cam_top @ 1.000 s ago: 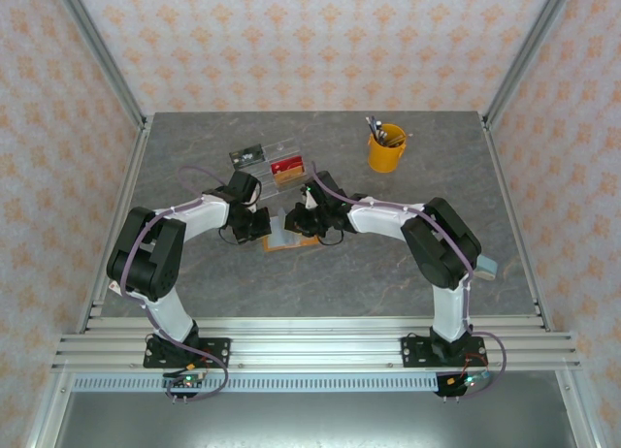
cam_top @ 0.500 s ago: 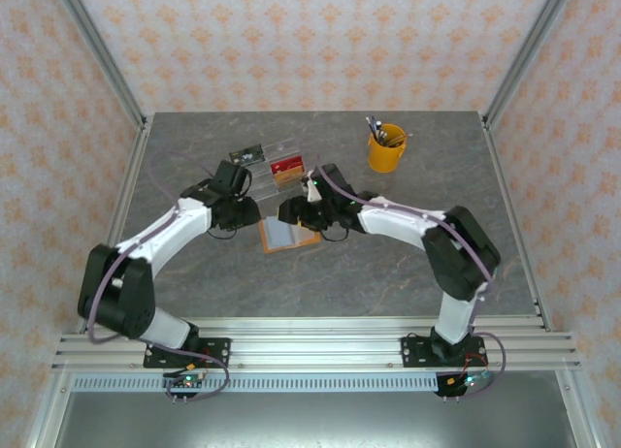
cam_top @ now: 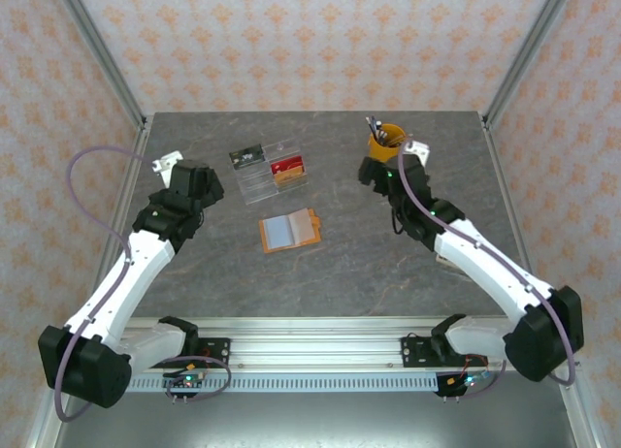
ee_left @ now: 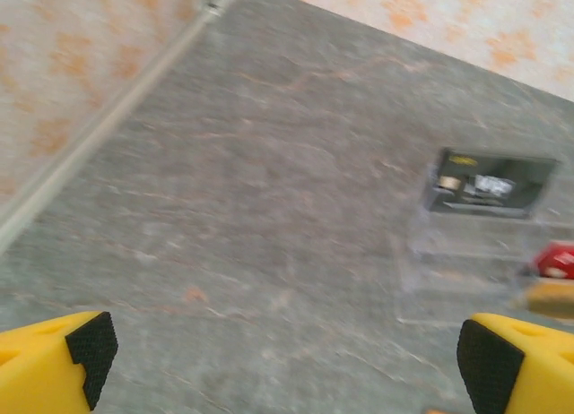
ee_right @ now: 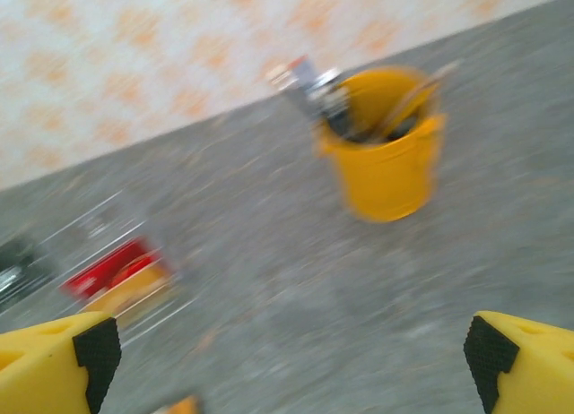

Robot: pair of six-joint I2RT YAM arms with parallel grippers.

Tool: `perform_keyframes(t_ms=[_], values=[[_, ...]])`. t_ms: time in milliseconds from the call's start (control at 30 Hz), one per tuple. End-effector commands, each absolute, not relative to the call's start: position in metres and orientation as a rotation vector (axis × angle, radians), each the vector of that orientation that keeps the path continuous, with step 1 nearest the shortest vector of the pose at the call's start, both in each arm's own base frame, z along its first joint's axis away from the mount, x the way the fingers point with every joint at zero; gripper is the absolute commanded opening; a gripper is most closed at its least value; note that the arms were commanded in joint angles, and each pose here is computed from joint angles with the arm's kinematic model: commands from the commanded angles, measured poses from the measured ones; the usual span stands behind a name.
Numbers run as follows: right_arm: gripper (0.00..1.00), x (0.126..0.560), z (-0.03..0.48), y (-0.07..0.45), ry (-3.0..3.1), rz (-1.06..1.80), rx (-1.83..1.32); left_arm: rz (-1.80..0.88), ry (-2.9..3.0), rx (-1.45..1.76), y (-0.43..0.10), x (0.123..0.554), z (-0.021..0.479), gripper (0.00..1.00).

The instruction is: Take the credit cards out of the card holder

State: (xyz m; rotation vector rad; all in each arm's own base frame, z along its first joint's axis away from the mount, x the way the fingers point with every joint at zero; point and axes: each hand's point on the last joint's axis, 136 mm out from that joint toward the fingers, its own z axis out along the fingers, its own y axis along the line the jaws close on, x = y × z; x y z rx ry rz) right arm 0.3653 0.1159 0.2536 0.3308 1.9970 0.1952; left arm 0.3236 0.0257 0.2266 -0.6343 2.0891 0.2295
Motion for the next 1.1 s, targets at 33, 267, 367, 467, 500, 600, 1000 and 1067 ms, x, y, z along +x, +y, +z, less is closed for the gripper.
perform_keyframes(t_ms=[33, 267, 367, 467, 500, 600, 1000, 1067], values=[[1.0, 0.348, 0.254, 0.027, 1.882, -0.285, 0.474, 0.448, 1.989, -0.676, 0.065, 0.319, 0.212, 1.0], [1.0, 0.342, 0.211, -0.03, 1.844, -0.418, 0.545, 0.534, 1.967, -0.565, 0.075, 0.329, 0.175, 1.0], [1.0, 0.343, 0.19, -0.04, 1.811, -0.426, 0.515, 0.512, 1.996, -0.502, 0.075, 0.339, 0.154, 1.0], [1.0, 0.345, 0.169, -0.05, 1.857, -0.424, 0.505, 0.46, 1.998, -0.453, 0.074, 0.348, 0.142, 1.0], [1.0, 0.346, 0.161, -0.053, 1.868, -0.427, 0.505, 0.448, 1.994, -0.435, 0.074, 0.351, 0.139, 1.0], [1.0, 0.351, 0.144, -0.055, 1.885, -0.396, 0.495, 0.39, 1.985, -0.384, 0.07, 0.356, 0.133, 1.0], [1.0, 0.378, 0.113, -0.043, 1.874, -0.192, 0.393, 0.13, 1.882, -0.222, 0.037, 0.369, 0.123, 1.0], [1.0, 0.38, 0.105, -0.04, 1.878, -0.178, 0.375, 0.118, 1.866, -0.231, 0.036, 0.369, 0.12, 1.0]])
